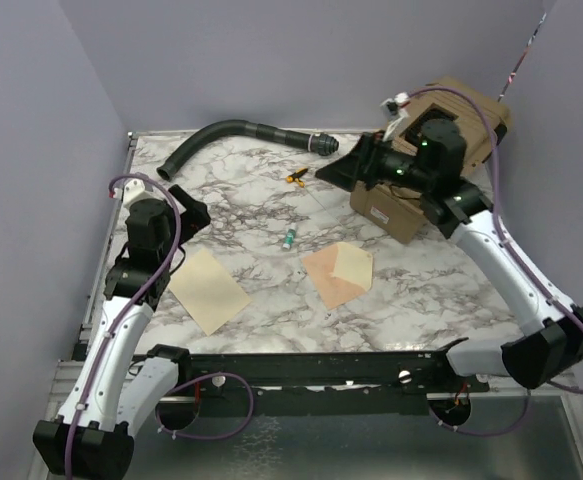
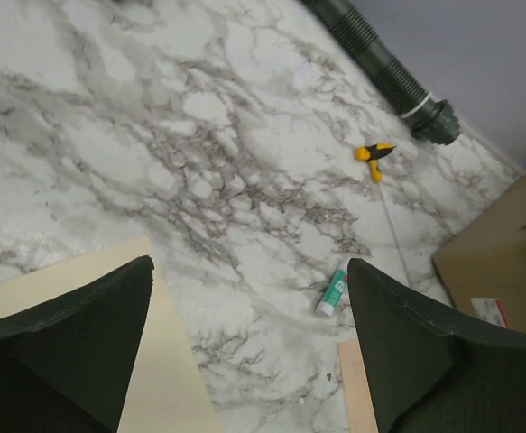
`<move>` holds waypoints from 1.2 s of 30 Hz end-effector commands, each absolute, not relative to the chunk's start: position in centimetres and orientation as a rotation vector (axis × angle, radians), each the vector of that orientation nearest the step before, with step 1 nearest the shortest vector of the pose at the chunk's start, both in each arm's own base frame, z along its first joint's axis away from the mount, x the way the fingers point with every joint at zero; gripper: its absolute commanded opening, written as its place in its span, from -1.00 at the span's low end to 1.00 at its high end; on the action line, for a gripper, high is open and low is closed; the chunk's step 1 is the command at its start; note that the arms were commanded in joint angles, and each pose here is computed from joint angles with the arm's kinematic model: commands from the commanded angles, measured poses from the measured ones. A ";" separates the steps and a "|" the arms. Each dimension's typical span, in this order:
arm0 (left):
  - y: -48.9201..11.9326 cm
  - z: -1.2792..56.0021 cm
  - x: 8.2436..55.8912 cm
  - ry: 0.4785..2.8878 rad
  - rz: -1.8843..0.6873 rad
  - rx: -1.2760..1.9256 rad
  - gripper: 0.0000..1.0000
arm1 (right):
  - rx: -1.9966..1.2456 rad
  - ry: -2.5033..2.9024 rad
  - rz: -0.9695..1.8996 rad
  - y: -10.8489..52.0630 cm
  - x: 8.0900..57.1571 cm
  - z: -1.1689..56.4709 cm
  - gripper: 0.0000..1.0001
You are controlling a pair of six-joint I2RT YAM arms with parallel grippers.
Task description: Place the letter into the envelope and seal it
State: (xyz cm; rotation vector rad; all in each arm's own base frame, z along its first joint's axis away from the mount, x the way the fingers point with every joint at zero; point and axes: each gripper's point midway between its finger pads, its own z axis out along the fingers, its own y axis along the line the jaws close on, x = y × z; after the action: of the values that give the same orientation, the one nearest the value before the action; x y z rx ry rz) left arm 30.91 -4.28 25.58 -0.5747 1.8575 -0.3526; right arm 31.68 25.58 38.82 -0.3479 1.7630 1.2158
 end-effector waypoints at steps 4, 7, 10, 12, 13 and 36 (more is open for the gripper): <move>-3.3 14.8 26.4 2.107 -0.259 -0.754 0.50 | -0.274 2.025 1.248 34.5 32.4 30.2 0.65; -3.7 11.7 25.2 2.191 -0.257 -0.798 0.34 | -0.247 2.185 1.273 37.5 32.2 25.8 0.56; -3.7 9.3 24.5 2.252 -0.229 -0.821 0.12 | -0.228 2.319 1.287 39.9 31.6 21.5 0.45; -4.1 8.7 25.1 2.265 -0.246 -0.796 -0.02 | -0.230 2.374 1.281 41.0 31.0 19.4 0.45; -4.2 8.4 25.4 2.267 -0.246 -0.786 -0.07 | -0.229 2.409 1.289 41.6 30.7 18.2 0.44; -2.8 0.1 20.8 2.470 -0.040 -1.004 -0.92 | -0.293 2.643 1.199 46.4 28.8 7.5 0.42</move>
State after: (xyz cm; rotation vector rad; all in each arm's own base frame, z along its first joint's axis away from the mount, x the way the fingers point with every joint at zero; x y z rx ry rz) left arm 22.14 -3.34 1.73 -0.9683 2.4193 -0.1081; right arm 28.98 45.09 8.11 -0.2391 2.6414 1.2269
